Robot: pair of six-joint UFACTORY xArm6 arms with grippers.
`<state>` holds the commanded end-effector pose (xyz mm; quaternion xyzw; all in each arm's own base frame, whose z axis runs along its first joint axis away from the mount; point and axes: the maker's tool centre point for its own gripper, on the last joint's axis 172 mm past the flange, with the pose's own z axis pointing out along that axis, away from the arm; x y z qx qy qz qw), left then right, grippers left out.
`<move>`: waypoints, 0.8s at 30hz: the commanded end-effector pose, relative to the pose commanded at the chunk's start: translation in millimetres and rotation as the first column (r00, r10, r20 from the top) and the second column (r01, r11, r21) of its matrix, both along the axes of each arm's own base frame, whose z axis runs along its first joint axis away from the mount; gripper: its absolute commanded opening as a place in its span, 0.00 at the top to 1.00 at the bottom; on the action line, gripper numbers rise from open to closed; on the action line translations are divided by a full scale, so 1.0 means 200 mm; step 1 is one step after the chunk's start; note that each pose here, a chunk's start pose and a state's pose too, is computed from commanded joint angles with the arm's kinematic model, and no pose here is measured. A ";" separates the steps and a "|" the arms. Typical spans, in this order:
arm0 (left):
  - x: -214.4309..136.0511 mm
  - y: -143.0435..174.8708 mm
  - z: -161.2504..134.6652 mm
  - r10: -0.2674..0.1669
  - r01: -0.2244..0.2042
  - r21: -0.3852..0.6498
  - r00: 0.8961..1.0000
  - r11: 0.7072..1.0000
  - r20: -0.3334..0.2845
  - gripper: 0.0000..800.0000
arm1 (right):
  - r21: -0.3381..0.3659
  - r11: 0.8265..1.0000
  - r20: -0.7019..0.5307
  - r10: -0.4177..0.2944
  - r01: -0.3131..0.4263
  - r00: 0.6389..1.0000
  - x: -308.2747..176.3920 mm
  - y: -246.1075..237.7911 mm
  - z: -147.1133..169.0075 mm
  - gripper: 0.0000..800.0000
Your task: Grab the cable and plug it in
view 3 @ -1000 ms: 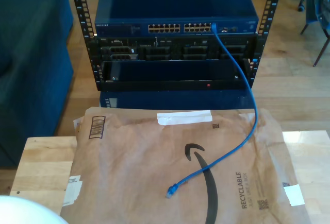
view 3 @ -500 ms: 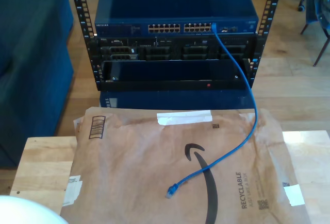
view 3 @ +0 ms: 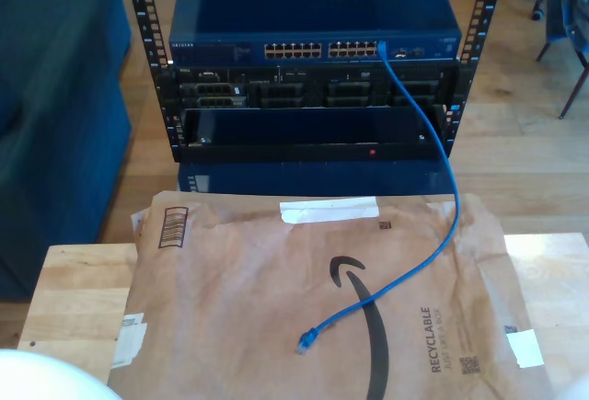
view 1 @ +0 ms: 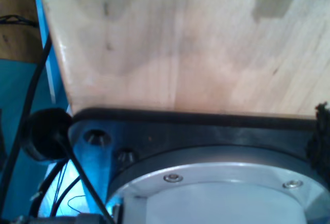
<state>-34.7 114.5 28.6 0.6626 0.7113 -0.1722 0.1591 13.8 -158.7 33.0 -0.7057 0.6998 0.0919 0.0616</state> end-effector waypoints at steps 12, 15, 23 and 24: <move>0.00 0.00 0.00 0.000 0.000 -0.003 1.000 1.000 0.000 0.00 | -0.034 0.999 0.003 -0.023 0.023 1.000 -0.03 -0.02 -0.04 0.00; 0.00 0.00 0.00 0.000 0.000 0.000 1.000 1.000 0.000 0.00 | -0.034 0.999 0.003 -0.023 0.023 1.000 -0.03 -0.02 -0.04 0.00; 0.00 0.00 0.00 0.000 0.000 0.000 1.000 1.000 0.000 0.00 | -0.034 0.999 0.003 -0.023 0.023 1.000 -0.03 -0.02 -0.04 0.00; 0.00 0.00 0.00 0.000 0.000 0.000 1.000 1.000 0.000 0.00 | -0.034 0.999 0.003 -0.023 0.023 1.000 -0.03 -0.02 -0.04 0.00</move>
